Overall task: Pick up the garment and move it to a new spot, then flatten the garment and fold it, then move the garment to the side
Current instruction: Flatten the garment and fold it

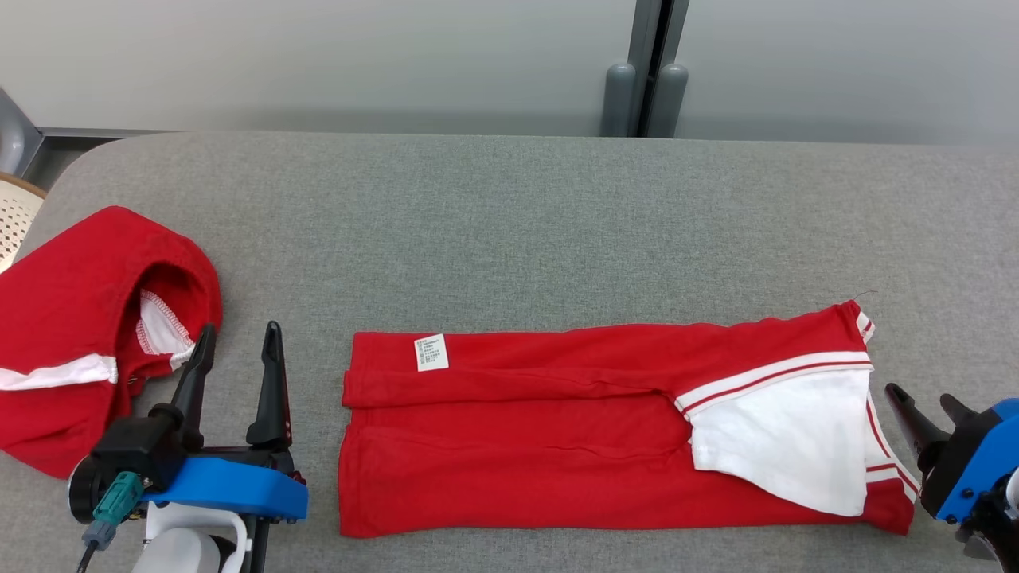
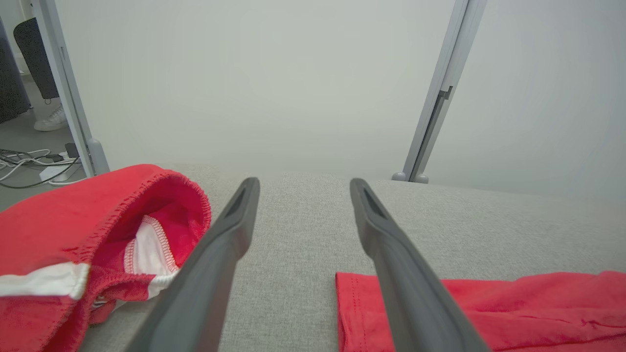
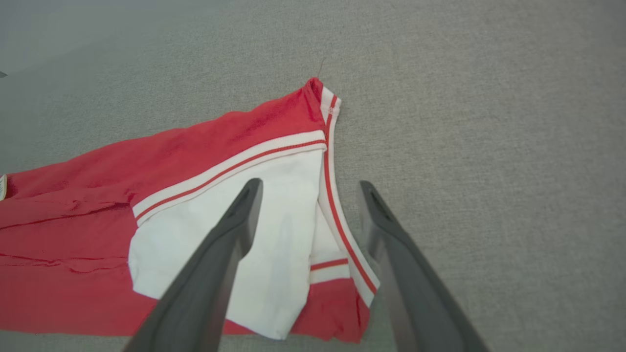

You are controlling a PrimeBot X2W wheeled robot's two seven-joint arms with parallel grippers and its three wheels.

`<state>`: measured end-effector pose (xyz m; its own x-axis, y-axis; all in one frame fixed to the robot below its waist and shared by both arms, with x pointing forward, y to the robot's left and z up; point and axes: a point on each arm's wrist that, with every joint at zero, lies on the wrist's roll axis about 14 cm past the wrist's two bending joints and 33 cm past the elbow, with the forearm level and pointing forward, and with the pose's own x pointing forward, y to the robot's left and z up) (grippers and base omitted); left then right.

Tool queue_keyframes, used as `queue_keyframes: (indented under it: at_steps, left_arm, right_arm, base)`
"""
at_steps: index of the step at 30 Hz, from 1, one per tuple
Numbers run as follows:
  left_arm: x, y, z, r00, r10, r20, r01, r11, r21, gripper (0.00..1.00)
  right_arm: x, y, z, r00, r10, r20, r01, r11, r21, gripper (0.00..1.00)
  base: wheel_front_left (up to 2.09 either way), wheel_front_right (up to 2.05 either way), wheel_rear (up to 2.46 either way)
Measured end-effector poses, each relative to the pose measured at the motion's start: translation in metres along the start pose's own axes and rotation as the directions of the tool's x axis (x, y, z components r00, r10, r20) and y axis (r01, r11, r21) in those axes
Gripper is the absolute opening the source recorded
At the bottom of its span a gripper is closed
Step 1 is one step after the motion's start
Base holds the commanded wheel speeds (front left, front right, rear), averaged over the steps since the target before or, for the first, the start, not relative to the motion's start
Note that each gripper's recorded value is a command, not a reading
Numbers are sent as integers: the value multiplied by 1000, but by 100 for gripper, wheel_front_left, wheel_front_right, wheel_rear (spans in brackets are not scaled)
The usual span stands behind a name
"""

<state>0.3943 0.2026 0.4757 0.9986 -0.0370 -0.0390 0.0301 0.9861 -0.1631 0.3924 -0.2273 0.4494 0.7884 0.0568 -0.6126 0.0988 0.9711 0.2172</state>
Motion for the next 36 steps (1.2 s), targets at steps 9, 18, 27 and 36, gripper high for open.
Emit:
queue_keyframes:
  at_steps: [9,18,27,36]
  left_arm:
    - [-8,3,-2,1000,-6,-3,7,999,35,100]
    - [-16,10,-19,998,19,-52,-18,1000,18,100]
    - [-19,15,-25,997,29,-71,-28,1000,8,100]
    - [-17,12,-23,998,18,-65,-18,1000,8,100]
  right_arm:
    - [26,-3,-12,998,-41,-44,42,999,12,100]
    - [54,3,-39,982,-51,-182,54,998,12,100]
    - [65,-1,-50,965,-94,-245,89,995,-33,100]
    - [65,18,-56,963,-27,-268,17,999,-37,0]
  base:
    - [0,0,0]
    - [0,0,0]
    - [0,0,0]
    - [0,0,0]
